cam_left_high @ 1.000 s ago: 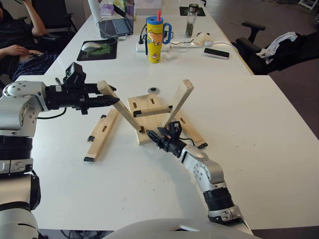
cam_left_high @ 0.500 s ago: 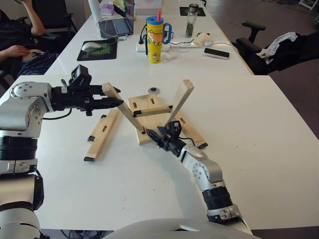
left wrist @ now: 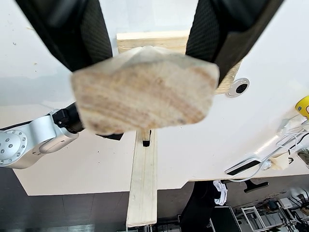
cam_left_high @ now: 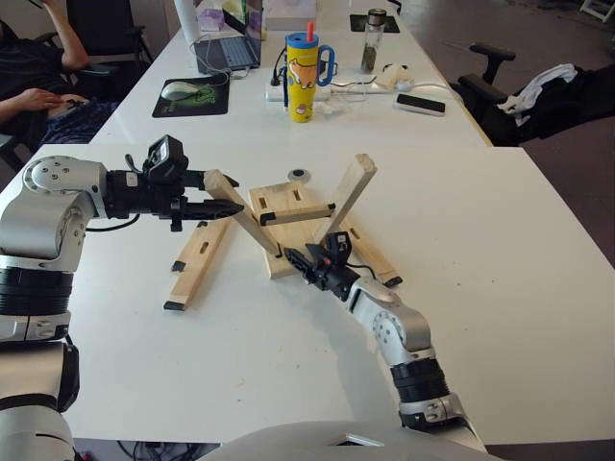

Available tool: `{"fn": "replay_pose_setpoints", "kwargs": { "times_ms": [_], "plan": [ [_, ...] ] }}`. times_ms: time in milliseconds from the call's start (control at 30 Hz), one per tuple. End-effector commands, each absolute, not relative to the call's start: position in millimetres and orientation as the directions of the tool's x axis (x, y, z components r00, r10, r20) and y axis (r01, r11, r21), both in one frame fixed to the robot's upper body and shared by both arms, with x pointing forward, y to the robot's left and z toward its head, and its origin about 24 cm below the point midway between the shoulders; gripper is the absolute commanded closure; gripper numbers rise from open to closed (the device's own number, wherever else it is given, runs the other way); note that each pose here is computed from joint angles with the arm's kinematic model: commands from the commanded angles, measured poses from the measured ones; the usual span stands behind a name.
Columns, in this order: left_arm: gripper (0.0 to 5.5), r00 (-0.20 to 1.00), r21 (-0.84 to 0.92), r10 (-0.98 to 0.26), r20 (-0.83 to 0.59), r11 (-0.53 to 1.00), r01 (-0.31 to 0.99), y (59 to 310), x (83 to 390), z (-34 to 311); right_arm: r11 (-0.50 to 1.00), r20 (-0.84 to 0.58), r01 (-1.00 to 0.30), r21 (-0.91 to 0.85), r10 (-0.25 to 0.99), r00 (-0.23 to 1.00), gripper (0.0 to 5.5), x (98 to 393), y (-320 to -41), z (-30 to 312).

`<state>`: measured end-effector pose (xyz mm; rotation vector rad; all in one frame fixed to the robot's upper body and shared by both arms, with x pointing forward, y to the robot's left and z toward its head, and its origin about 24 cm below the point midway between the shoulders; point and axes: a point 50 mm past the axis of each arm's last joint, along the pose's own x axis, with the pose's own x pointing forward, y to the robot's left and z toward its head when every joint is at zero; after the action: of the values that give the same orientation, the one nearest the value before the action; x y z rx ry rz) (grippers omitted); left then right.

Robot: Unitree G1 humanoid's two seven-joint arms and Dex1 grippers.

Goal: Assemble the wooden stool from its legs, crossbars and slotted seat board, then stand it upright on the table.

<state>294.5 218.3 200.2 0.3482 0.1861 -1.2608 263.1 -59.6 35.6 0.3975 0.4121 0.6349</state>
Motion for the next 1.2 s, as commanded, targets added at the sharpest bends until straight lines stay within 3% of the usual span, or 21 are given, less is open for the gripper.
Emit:
{"fn": "replay_pose_setpoints", "kwargs": {
  "times_ms": [33,333,633,833,1033,1200],
  "plan": [
    [3.43,0.261,0.068,-0.876,-0.406,0.257,0.964,210,293,169,0.811,-0.476,-0.374,0.451,0.572,0.668,2.23,244,-73,-4],
    [3.43,0.251,0.065,-0.868,-0.429,0.248,0.967,196,289,154,0.801,-0.516,-0.408,0.439,0.596,0.616,2.23,240,-69,-9],
    [3.43,0.236,0.007,-0.832,-0.501,0.269,0.963,197,293,131,0.793,-0.515,-0.431,0.431,0.608,0.604,2.23,240,-67,-10],
    [3.43,0.253,-0.030,-0.825,-0.505,0.310,0.950,205,294,120,0.705,-0.281,-0.534,0.466,0.690,0.667,2.23,246,-64,27],
    [3.43,0.247,-0.051,-0.846,-0.473,0.306,0.951,205,295,128,0.559,-0.012,-0.703,0.440,0.786,0.618,3.07,228,-65,79],
    [3.43,0.229,-0.067,-0.847,-0.480,0.295,0.953,205,295,129,0.599,0.138,-0.779,0.187,0.769,0.625,3.91,228,-58,124]
  ]
}}
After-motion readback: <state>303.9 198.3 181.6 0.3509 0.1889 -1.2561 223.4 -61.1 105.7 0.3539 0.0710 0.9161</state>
